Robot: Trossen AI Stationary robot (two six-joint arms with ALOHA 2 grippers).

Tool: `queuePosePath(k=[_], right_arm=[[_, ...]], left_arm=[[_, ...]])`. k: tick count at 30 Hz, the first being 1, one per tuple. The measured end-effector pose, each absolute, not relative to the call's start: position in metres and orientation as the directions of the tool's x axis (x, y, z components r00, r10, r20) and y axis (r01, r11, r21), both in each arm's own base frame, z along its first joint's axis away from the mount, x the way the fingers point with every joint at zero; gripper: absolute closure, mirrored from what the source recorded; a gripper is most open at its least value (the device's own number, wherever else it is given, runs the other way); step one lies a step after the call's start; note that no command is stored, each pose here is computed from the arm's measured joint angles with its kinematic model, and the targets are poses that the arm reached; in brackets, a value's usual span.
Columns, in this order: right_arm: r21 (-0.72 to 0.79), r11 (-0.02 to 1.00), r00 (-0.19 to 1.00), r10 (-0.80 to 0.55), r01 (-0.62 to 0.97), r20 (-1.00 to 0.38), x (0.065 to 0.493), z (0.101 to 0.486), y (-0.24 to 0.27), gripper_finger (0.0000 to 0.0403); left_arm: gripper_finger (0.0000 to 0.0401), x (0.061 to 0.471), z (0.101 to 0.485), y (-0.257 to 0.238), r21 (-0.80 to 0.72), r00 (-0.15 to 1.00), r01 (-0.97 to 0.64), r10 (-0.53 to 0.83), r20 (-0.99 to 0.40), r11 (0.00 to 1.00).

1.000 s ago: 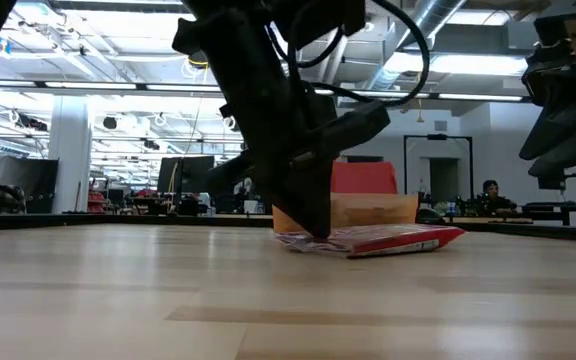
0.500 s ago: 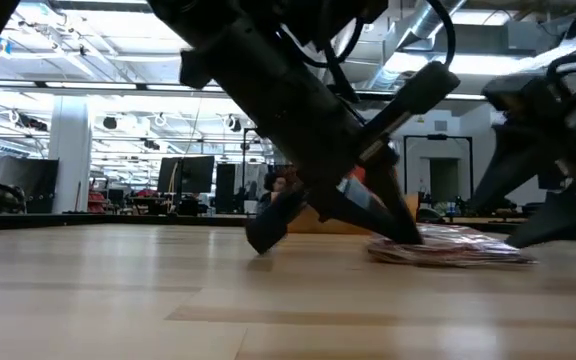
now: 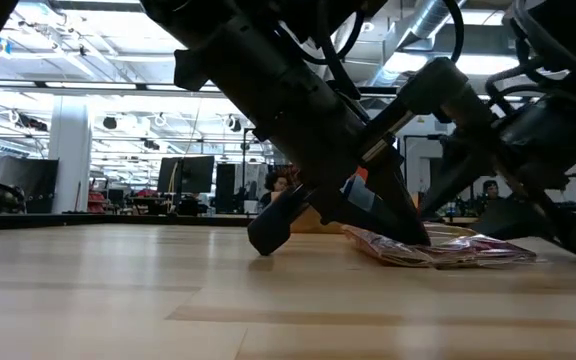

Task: Sort popcorn bags into baskets
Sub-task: Put the red popcorn bag into the orange bin

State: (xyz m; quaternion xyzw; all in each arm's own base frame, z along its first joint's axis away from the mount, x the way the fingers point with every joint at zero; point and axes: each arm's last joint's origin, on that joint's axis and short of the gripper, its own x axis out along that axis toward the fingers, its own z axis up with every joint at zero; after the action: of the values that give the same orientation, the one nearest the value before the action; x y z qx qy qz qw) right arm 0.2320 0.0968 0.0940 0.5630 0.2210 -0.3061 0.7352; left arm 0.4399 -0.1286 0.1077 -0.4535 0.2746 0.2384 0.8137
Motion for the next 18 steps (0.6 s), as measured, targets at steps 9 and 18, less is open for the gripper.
queuePosePath(k=[9, 18], right_arm=[[0.656, 0.253, 0.699, -0.163, 0.711, -0.696, 0.233, 0.094, 0.092, 0.0383], [0.669, 0.264, 0.715, -0.155, 0.695, -0.681, 0.233, 0.102, 0.090, 0.0390]], left_arm=[[0.0401, 0.441, 0.109, -0.128, -0.605, 0.742, -0.625, 0.135, -0.656, 0.493], [0.0401, 0.436, 0.157, -0.122, -0.639, 0.779, -0.525, 0.014, -0.627, 0.563]])
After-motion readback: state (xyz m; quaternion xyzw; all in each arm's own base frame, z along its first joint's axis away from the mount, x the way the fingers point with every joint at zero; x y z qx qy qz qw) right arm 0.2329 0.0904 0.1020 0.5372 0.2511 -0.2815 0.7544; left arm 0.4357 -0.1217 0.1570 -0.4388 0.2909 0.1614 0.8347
